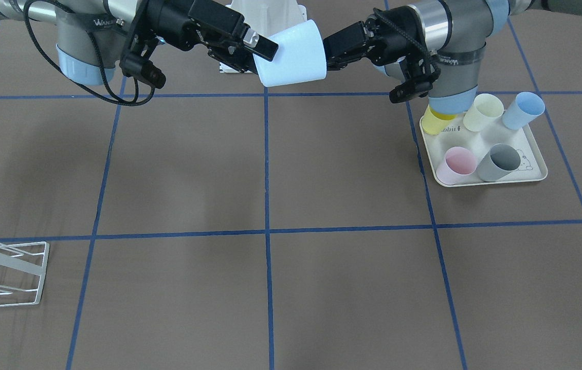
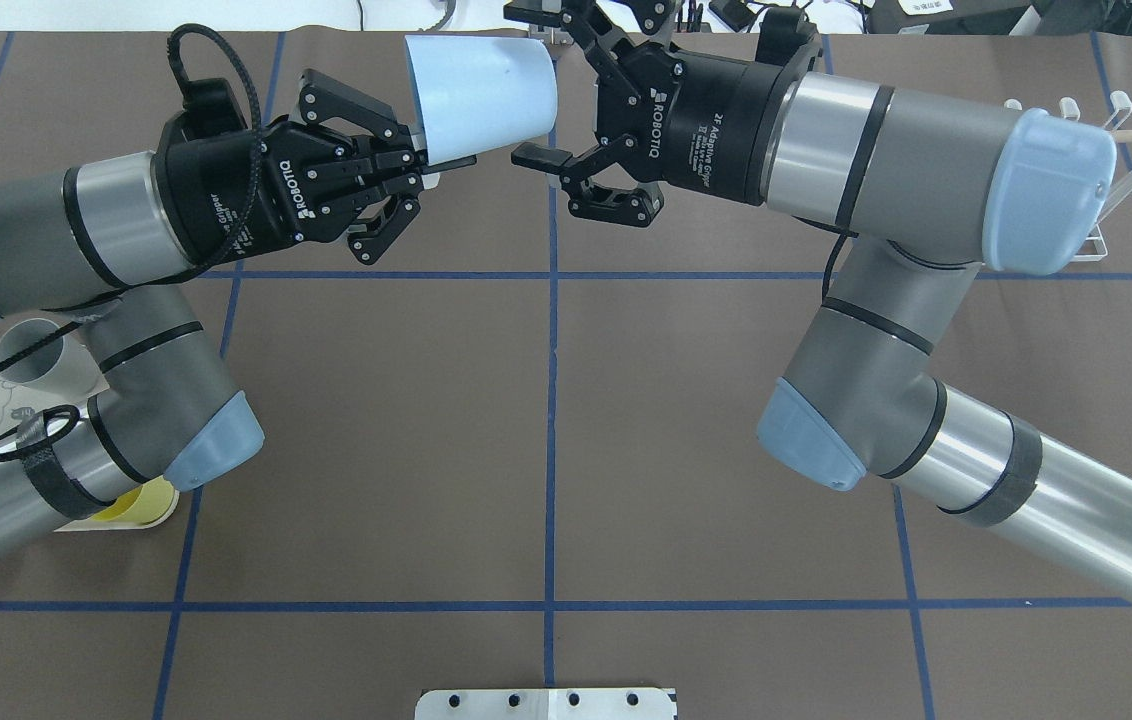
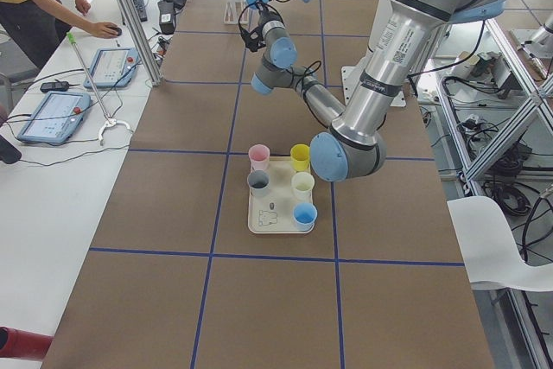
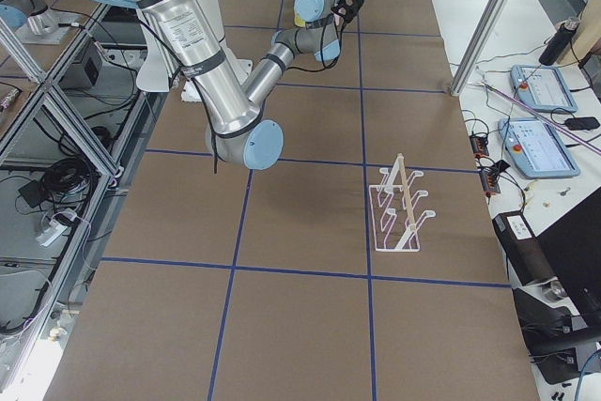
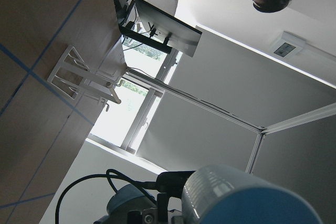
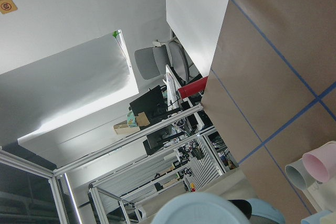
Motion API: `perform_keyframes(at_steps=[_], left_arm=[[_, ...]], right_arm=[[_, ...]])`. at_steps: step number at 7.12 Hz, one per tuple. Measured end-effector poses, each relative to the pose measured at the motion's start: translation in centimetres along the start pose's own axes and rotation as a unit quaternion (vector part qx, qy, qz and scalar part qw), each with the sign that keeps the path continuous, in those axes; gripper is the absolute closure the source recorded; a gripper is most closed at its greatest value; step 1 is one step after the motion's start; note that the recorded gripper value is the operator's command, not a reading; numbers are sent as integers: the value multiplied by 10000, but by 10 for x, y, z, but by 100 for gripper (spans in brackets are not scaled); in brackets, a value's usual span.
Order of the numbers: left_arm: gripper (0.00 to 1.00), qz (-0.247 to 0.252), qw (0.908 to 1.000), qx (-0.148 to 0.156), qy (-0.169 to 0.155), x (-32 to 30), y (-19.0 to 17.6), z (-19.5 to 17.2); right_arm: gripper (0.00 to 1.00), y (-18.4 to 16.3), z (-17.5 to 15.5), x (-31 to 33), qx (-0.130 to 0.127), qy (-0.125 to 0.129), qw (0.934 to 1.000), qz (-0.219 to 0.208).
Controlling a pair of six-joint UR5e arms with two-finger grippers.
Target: Transfer IKEA cup to right arm and place on rack
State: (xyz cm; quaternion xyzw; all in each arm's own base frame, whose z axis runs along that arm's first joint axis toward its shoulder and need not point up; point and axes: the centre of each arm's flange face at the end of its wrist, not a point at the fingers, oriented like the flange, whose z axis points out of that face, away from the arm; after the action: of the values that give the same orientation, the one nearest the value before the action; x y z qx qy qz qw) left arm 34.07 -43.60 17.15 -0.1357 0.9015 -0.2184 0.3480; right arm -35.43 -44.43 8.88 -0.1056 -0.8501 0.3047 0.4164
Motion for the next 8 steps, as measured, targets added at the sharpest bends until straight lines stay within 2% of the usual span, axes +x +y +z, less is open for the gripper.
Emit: perform_keyframes(at_steps=[2, 3, 4, 5, 6, 7, 8], left_arm=[[100, 4, 10000, -29, 12, 1, 2, 1], [100, 6, 10000, -38, 20, 2, 3, 1], [100, 8, 10000, -42, 27, 3, 4, 2], [88, 7, 10000, -40, 25, 3, 4, 2], [32, 7, 10000, -37, 22, 3, 4, 2], [1, 6, 10000, -27, 12, 4, 5, 2], [0, 1, 10000, -1, -5, 7, 8, 3]], right_arm=[[1, 0, 2, 0, 42, 46, 10000, 12], [21, 1, 3, 1, 41, 56, 10000, 17], [85, 2, 3, 1, 31, 60, 10000, 21], [100, 4, 3, 1, 18, 54, 10000, 20], [100, 5, 2, 0, 7, 46, 10000, 8], [100, 6, 2, 1, -2, 41, 10000, -2], [100, 6, 2, 1, -19, 43, 10000, -3]])
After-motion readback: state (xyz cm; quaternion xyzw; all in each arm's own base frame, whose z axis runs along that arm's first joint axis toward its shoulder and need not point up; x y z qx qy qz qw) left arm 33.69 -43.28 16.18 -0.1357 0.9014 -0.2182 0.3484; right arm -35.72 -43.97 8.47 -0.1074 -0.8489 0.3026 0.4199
